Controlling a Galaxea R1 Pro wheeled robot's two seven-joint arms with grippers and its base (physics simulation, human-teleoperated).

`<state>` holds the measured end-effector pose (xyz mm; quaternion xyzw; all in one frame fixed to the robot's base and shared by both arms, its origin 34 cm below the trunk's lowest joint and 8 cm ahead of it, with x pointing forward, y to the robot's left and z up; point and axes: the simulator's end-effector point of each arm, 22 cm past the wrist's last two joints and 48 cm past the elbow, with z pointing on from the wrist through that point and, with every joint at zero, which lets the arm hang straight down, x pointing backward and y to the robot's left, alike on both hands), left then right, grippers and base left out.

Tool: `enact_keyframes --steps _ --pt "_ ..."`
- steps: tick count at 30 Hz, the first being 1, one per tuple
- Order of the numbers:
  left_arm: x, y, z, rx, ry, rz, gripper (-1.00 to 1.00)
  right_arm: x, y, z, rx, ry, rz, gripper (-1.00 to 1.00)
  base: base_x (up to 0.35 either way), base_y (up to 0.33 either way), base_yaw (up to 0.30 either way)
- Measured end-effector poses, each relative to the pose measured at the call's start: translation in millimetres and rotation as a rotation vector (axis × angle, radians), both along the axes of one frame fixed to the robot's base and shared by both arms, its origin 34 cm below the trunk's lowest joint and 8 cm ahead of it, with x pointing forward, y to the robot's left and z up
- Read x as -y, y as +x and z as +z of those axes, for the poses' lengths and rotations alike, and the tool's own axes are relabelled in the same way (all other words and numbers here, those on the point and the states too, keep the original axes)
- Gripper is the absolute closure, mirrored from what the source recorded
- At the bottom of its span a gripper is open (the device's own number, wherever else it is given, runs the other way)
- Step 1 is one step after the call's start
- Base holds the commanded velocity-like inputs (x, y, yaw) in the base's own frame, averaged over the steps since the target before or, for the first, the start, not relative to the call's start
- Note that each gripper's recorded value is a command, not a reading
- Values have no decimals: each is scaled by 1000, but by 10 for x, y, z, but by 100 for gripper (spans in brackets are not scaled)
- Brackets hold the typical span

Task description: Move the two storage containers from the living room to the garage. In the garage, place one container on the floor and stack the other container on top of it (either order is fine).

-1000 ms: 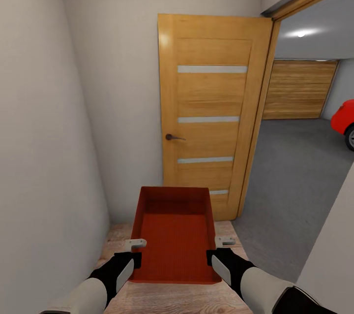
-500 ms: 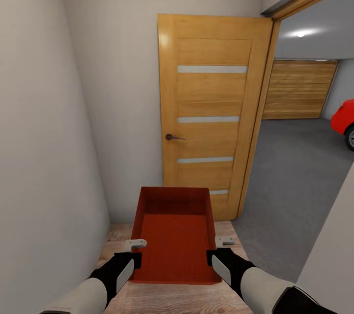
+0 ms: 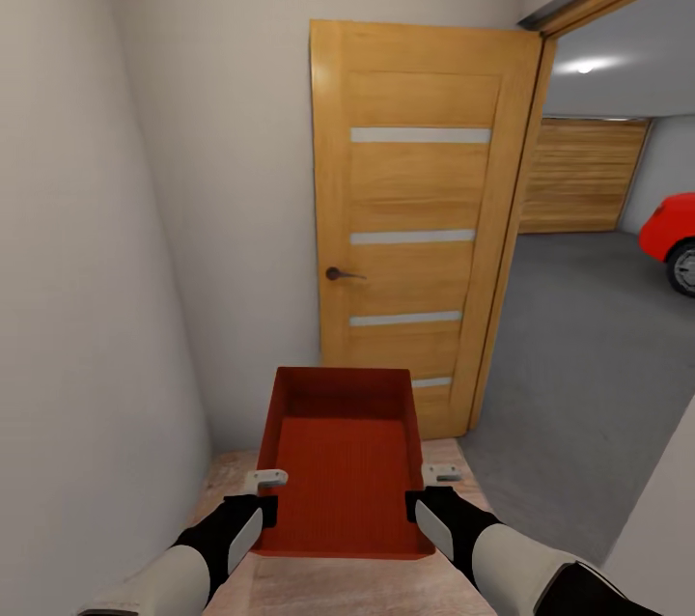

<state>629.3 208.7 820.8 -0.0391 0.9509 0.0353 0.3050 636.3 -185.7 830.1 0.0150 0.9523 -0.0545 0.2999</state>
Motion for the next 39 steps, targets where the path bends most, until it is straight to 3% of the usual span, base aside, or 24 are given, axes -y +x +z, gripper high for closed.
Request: enact_keyframes --steps 16,30,39 --pt "2 3 1 2 0 0 100 2 3 1 2 0 0 100 189 162 -248" --pt "7 29 24 14 2 0 100 8 27 16 14 2 -2 100 21 37 -229" --pt "5 24 19 13 1 1 100 6 24 15 13 2 -1 100 128 279 -30"
